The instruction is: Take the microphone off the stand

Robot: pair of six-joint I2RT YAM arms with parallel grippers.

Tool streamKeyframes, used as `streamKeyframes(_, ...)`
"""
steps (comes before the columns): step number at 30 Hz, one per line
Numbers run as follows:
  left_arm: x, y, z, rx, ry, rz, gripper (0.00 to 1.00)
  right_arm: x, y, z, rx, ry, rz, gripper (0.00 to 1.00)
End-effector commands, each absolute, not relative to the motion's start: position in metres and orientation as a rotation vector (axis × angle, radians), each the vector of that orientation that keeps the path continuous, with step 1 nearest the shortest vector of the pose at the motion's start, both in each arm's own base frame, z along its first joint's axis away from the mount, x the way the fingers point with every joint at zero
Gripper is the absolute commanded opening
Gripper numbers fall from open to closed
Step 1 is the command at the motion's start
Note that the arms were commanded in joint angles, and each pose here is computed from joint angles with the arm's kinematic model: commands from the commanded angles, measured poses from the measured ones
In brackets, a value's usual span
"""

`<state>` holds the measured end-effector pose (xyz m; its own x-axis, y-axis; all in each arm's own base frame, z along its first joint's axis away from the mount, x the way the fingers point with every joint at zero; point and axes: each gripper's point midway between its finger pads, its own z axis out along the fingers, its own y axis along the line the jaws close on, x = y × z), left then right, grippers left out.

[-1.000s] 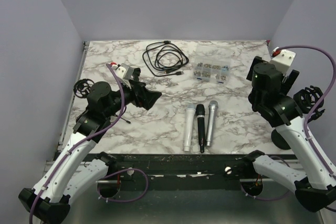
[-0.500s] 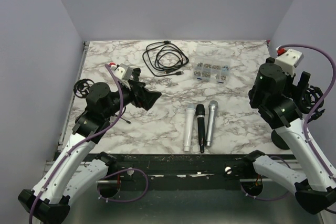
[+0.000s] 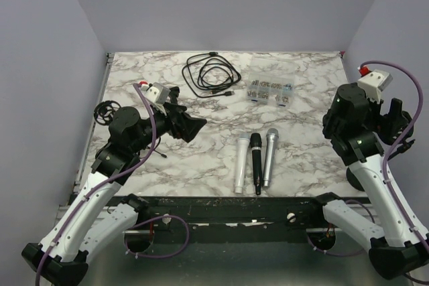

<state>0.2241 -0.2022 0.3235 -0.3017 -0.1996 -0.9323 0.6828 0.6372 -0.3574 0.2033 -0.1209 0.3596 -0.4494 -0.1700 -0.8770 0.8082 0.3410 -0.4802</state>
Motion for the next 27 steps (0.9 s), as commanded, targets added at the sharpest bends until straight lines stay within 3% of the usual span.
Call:
streamKeyframes(1,0.216,-0.206,0.339,0.439,1.611,-0.934,0.99,0.182,-0.13,0.356,0.627,1.642,-1.361,1.0)
streamKeyframes(14,0.215,-0.207,0.338,0.446,1.613,-0.923,0.99,0.192,-0.127,0.322,0.565,1.67,-1.285,1.0)
streamKeyframes(27,0.214,-0.211,0.332,0.47,1.634,-0.89,0.99,0.183,-0.133,0.312,0.554,1.672,-1.391,1.0)
